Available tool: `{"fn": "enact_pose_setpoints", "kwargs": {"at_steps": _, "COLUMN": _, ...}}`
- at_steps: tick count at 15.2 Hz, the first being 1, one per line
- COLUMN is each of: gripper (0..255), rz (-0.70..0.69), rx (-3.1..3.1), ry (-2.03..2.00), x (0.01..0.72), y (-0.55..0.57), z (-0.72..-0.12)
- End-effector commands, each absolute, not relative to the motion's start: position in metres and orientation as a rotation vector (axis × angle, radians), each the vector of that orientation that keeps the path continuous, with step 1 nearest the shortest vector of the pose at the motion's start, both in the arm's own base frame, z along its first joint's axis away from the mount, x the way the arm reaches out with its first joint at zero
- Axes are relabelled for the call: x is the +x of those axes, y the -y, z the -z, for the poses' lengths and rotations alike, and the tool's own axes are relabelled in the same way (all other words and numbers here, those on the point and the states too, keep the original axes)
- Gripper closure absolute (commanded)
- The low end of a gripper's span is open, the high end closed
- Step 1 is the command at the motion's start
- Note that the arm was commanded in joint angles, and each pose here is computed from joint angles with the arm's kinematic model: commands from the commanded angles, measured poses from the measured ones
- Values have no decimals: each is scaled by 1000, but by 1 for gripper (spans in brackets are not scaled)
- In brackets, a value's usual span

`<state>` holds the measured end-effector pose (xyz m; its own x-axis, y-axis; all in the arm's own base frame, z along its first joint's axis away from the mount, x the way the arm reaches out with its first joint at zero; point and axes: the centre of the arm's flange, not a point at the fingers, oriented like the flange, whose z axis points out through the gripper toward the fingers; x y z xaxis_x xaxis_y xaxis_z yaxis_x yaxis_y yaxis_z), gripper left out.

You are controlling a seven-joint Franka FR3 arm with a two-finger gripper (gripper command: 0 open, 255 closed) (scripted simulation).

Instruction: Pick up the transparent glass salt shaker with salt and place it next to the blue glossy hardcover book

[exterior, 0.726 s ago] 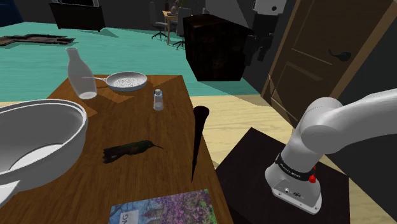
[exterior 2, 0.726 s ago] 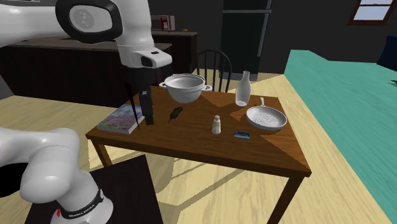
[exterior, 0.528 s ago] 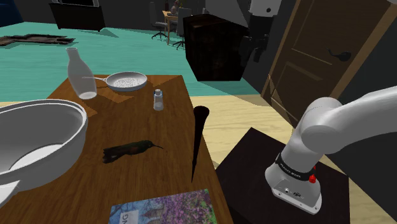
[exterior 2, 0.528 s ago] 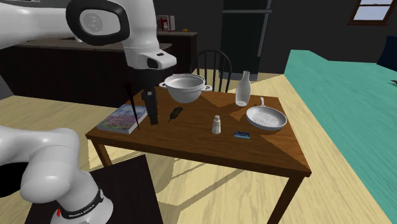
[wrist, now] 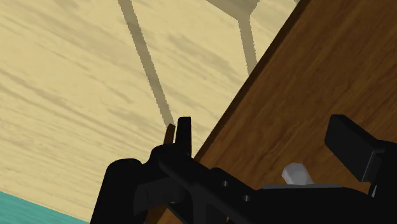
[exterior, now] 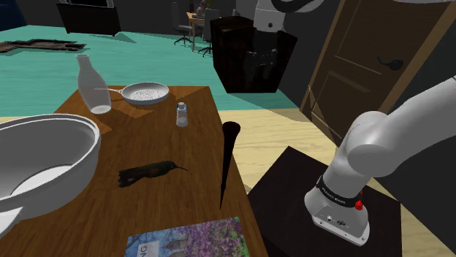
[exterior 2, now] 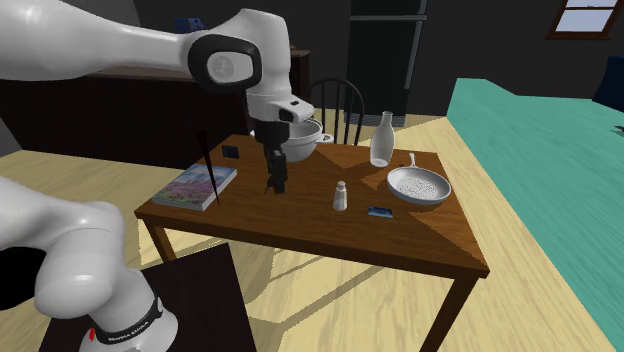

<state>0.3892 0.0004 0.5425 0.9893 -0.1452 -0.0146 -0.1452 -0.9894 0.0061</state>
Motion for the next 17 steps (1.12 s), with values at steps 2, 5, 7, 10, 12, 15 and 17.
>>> {"fn": "enact_pose_setpoints", "kwargs": {"at_steps": 2, "gripper": 0, "rz": 23, "rx": 3141, "ry": 231, "x": 422, "y": -12, "z": -523}}
{"fn": "enact_pose_setpoints", "kwargs": {"at_steps": 5, "gripper": 0, "rz": 24, "rx": 3153, "ry": 233, "x": 455, "y": -25, "z": -506}}
{"fn": "enact_pose_setpoints", "kwargs": {"at_steps": 7, "gripper": 0, "rz": 24, "rx": 3161, "ry": 234, "x": 477, "y": -33, "z": -495}}
{"fn": "enact_pose_setpoints", "kwargs": {"at_steps": 10, "gripper": 0, "rz": 25, "rx": 3174, "ry": 236, "x": 509, "y": -46, "z": -478}}
{"fn": "enact_pose_setpoints", "kwargs": {"at_steps": 12, "gripper": 0, "rz": 26, "rx": 3182, "ry": 237, "x": 531, "y": -55, "z": -467}}
{"fn": "enact_pose_setpoints", "kwargs": {"at_steps": 15, "gripper": 0, "rz": 27, "rx": 3195, "ry": 239, "x": 564, "y": -68, "z": -451}}
{"fn": "enact_pose_setpoints", "kwargs": {"at_steps": 17, "gripper": 0, "rz": 28, "rx": 3203, "ry": 240, "x": 586, "y": -77, "z": -440}}
